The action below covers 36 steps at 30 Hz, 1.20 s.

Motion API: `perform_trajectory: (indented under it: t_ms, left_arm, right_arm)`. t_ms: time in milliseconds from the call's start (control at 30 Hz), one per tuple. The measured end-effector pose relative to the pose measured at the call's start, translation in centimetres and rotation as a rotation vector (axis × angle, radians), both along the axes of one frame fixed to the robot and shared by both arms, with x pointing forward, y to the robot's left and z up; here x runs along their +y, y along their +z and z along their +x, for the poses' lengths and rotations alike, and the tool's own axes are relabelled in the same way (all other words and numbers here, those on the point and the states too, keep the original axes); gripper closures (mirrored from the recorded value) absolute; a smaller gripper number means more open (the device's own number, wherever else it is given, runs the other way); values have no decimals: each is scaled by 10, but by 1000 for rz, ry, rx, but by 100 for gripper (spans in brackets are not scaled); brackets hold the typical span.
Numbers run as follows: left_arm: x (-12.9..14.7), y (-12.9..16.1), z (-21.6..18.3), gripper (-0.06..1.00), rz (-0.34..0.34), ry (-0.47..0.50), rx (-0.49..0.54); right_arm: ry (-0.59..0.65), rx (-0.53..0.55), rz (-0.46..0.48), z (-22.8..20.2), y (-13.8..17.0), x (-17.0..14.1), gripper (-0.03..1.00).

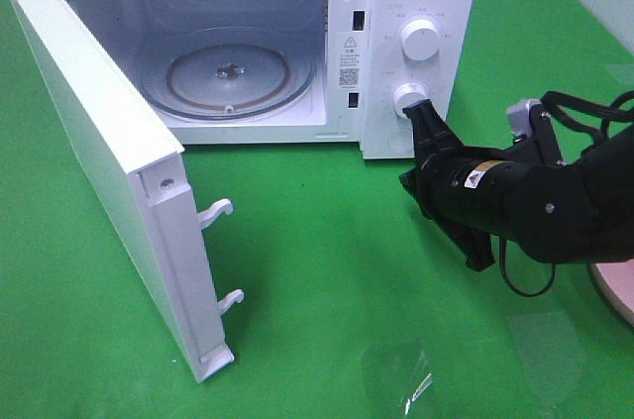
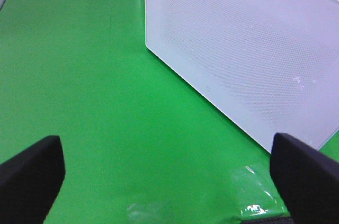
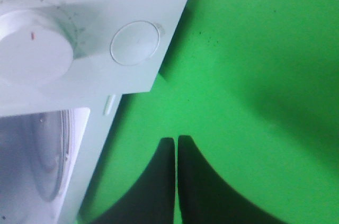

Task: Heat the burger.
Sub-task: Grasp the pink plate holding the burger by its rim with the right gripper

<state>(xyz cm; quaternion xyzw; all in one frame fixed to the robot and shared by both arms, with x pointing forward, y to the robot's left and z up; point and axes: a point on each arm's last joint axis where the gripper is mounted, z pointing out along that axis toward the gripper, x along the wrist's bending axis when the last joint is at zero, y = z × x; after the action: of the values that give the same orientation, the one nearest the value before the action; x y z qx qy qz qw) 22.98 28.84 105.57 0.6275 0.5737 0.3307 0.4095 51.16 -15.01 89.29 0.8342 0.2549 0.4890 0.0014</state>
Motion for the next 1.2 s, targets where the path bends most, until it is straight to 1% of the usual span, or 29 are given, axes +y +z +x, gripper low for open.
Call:
perform_trajectory:
  t_ms: [67, 100, 133, 167, 200, 233, 267, 300, 333, 367, 400, 433, 467, 500, 533, 567, 600, 633, 667, 700, 733, 800, 900, 933, 967, 1000, 1033, 1100, 1200]
  left_arm:
    - [0, 0, 0, -3, 0, 0, 0]
    - [0, 0, 0, -3, 0, 0, 0]
    - [0, 0, 0, -3, 0, 0, 0]
    - [0, 0, 0, -3, 0, 0, 0]
    - [0, 0, 0, -3, 0, 0, 0]
    - [0, 0, 0, -3, 0, 0, 0]
    - [0, 0, 0, -3, 0, 0, 0]
    - [0, 0, 0, -3, 0, 0, 0]
    - [0, 0, 0, -3, 0, 0, 0]
    - [0, 0, 0, -3, 0, 0, 0]
    - [0, 0, 0, -3, 0, 0, 0]
    - [0, 0, 0, -3, 0, 0, 0]
    - [0, 0, 0, -3, 0, 0, 0]
    - [0, 0, 0, -3, 0, 0, 0]
    - [0, 0, 0, -3, 0, 0, 0]
    - [0, 0, 0, -3, 0, 0, 0]
    - [0, 0, 0, -3, 0, 0, 0]
    - [0, 0, 0, -3, 0, 0, 0]
    - [0, 0, 0, -3, 0, 0, 0]
    - [0, 0, 0, -3, 0, 0, 0]
    - [0, 0, 0, -3, 0, 0, 0]
    - [0, 0, 0, -3, 0, 0, 0]
    - [0, 0, 0, -3, 0, 0, 0]
    - [0, 0, 0, -3, 0, 0, 0]
    - [0, 0, 0, -3, 0, 0, 0]
    - [0, 0, 0, -3, 0, 0, 0]
    - [0, 0, 0, -3, 0, 0, 0]
    - [0, 0, 0, -3, 0, 0, 0]
    - [0, 0, 0, -3, 0, 0, 0]
  right_arm:
    - [97, 39, -100, -10, 11, -2, 95]
    - [97, 39, -100, -10, 11, -2, 95]
    - [168, 50, -172, -14, 16, -2, 95]
    - [168, 50, -172, -14, 16, -2, 95]
    - [226, 51, -227, -18, 21, -2, 95]
    - [226, 51, -227, -18, 21, -2, 95]
    - [307, 57, -304, -23, 25, -3, 94]
    - [307, 57, -304, -23, 25, -3, 94]
    - [334, 60, -328, -24, 26, -4, 94]
    - [398, 92, -380, -28, 27, -6, 94]
    - [398, 92, -380, -28, 27, -6, 94]
    - [449, 128, -424, -31, 29, -12, 93]
    - [449, 128, -424, -31, 29, -12, 93]
    - [492, 163, -464, -32, 29, -20, 93]
    - [492, 163, -464, -32, 29, -20, 93]
    - [548, 203, -511, -33, 30, -26, 92]
    - [548, 203, -511, -33, 30, -26, 92]
    - [607, 236, -560, -34, 32, -31, 92]
    - [607, 236, -560, -34, 32, -31, 92]
    - [676, 277, -617, -35, 35, -34, 91]
    - [676, 277, -617, -35, 35, -34, 91]
    - [805, 332, -752, -37, 45, -38, 89]
    - [828, 339, -782, -38, 48, -40, 89]
    - [875, 362, -845, -39, 54, -44, 88]
    - [875, 362, -845, -39, 54, -44, 88]
    - [912, 386, -889, -39, 59, -50, 87]
    - [912, 386, -889, -39, 59, -50, 87]
    - [951, 417, -941, -41, 70, -64, 85]
    - [962, 424, -953, -43, 72, -68, 83]
